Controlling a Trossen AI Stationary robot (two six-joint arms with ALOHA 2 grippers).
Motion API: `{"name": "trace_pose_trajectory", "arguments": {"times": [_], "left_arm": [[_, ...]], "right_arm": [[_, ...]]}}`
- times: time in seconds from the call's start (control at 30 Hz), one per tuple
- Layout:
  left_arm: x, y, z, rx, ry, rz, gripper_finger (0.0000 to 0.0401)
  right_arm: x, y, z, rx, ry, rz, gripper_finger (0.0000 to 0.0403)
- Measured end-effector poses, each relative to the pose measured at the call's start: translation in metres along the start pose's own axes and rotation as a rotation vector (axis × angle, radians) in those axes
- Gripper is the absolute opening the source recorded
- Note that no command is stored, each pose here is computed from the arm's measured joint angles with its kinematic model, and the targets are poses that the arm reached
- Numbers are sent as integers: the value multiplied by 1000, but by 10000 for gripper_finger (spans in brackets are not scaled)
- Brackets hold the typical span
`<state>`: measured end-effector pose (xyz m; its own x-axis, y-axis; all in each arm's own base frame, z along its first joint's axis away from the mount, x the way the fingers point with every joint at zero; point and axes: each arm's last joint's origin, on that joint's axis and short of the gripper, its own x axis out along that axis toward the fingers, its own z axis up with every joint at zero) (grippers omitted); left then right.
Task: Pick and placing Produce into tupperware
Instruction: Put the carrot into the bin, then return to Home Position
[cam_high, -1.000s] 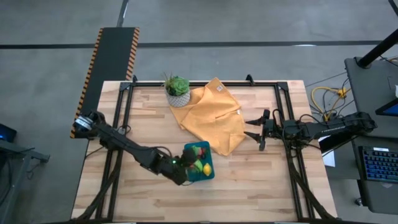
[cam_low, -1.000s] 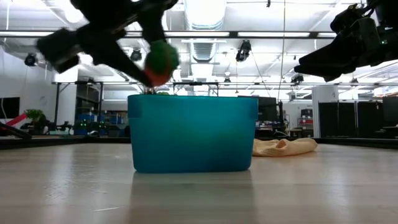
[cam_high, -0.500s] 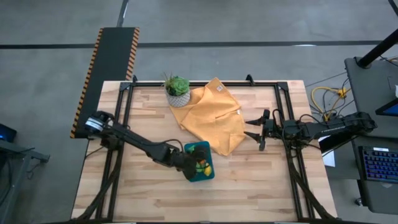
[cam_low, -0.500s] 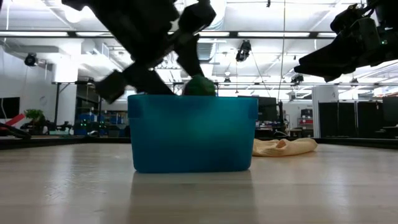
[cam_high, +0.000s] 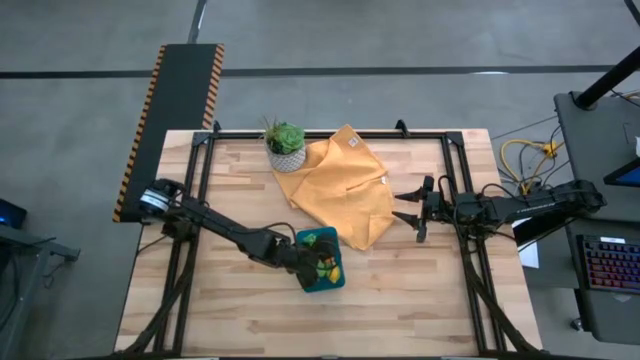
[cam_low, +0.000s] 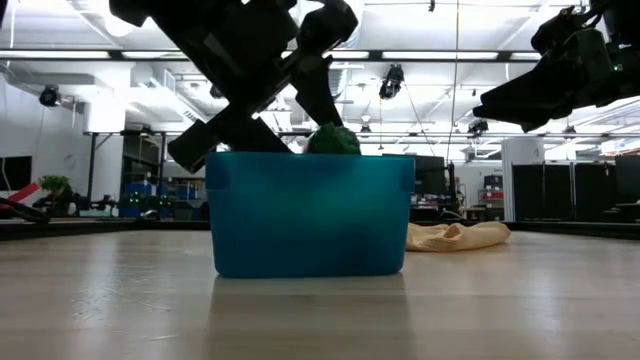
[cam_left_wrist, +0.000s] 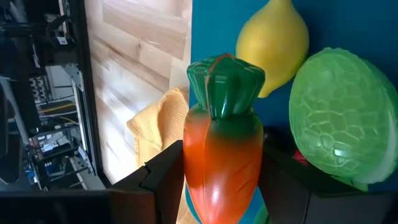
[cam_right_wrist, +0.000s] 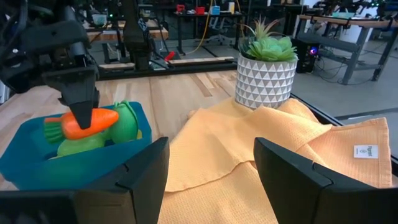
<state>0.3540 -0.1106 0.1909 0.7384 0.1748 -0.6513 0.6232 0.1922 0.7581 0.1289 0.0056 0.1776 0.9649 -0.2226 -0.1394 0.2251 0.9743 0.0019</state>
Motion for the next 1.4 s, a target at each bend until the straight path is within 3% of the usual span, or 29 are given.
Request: {"name": "trace_pose_trajectory", "arguments": {"times": [0.4, 0.6, 0.8, 0.97, 1.07, 1.23, 1.33, 1.4], "left_arm": [[0, 5, 2, -34, -32, 48, 205], [-1, 14, 4, -154, -33, 153, 231], [-13, 42, 4, -372, 8, 439, 233], [-44, 66, -7, -583, -113, 522, 233], [-63, 80, -23, -772, -287, 502, 233], [-85, 104, -62, -1117, -667, 309, 233], [-84, 112, -87, -1303, -765, 225, 233], [-83, 114, -97, -1342, -766, 227, 233]], "right_arm": [[0, 0, 0, 0, 0, 0, 228], [0, 0, 0, 0, 0, 0, 228], [0, 0, 0, 0, 0, 0, 228], [0, 0, 0, 0, 0, 0, 228], [0, 0, 0, 2, -4, 0, 228], [0, 0, 1, 2, -7, 1, 228], [0, 0, 1, 2, -7, 1, 228], [0, 0, 1, 2, -7, 1, 228]]}}
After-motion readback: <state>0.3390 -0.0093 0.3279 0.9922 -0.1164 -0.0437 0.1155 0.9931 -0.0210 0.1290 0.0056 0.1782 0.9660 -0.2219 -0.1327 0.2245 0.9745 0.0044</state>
